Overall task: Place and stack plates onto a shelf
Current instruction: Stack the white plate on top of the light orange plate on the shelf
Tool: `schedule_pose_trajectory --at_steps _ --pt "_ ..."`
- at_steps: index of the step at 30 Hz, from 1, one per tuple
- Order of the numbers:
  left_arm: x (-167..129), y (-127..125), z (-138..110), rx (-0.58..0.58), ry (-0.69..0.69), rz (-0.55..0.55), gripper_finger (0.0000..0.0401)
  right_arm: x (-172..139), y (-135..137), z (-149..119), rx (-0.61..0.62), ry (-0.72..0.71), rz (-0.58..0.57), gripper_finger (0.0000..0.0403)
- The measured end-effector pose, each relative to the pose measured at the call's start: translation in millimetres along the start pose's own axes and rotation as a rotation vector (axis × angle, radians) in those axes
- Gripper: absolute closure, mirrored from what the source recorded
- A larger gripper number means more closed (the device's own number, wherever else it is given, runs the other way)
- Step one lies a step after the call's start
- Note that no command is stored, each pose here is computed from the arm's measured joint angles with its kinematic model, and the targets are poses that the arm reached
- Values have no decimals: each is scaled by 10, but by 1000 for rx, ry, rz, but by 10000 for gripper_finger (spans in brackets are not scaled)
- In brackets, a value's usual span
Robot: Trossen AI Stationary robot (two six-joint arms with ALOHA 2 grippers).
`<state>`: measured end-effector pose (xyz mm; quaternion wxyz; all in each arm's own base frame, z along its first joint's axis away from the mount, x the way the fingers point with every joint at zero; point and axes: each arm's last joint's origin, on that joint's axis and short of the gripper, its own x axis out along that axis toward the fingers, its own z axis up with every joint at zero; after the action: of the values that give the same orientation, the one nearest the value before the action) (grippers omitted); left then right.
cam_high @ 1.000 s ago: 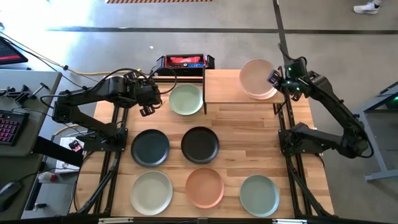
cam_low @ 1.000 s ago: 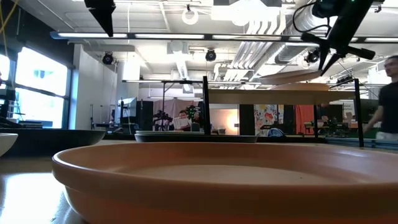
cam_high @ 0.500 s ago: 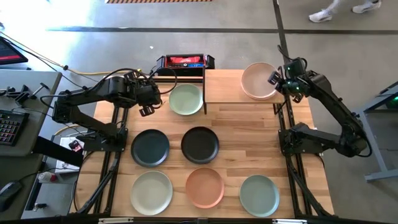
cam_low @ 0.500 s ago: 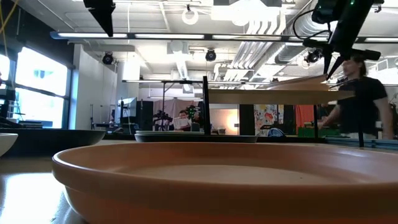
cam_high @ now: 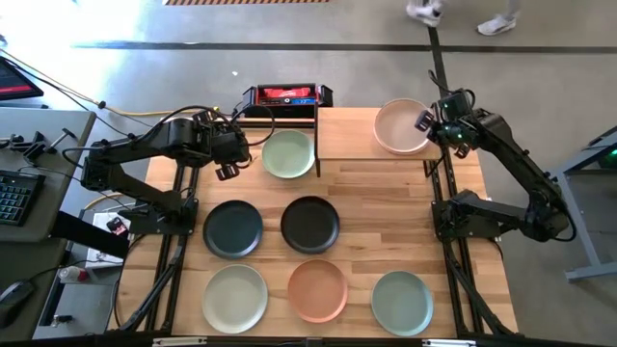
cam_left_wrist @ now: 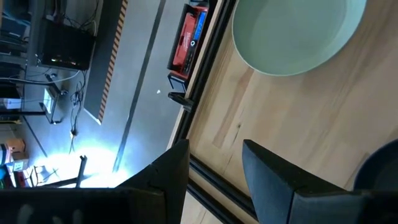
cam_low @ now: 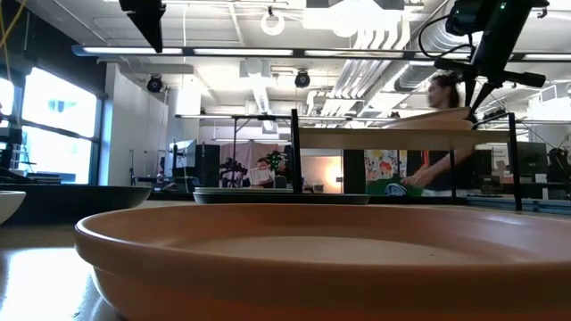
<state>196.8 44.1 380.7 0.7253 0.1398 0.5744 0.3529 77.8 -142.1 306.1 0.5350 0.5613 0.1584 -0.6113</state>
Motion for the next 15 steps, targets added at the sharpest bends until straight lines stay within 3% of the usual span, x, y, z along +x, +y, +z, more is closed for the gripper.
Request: schedule_pose_trajectory --at_steps 15 --pt "0 0 1 -1 -1 0 266 -1 0 1 -22 -3 -1 402"
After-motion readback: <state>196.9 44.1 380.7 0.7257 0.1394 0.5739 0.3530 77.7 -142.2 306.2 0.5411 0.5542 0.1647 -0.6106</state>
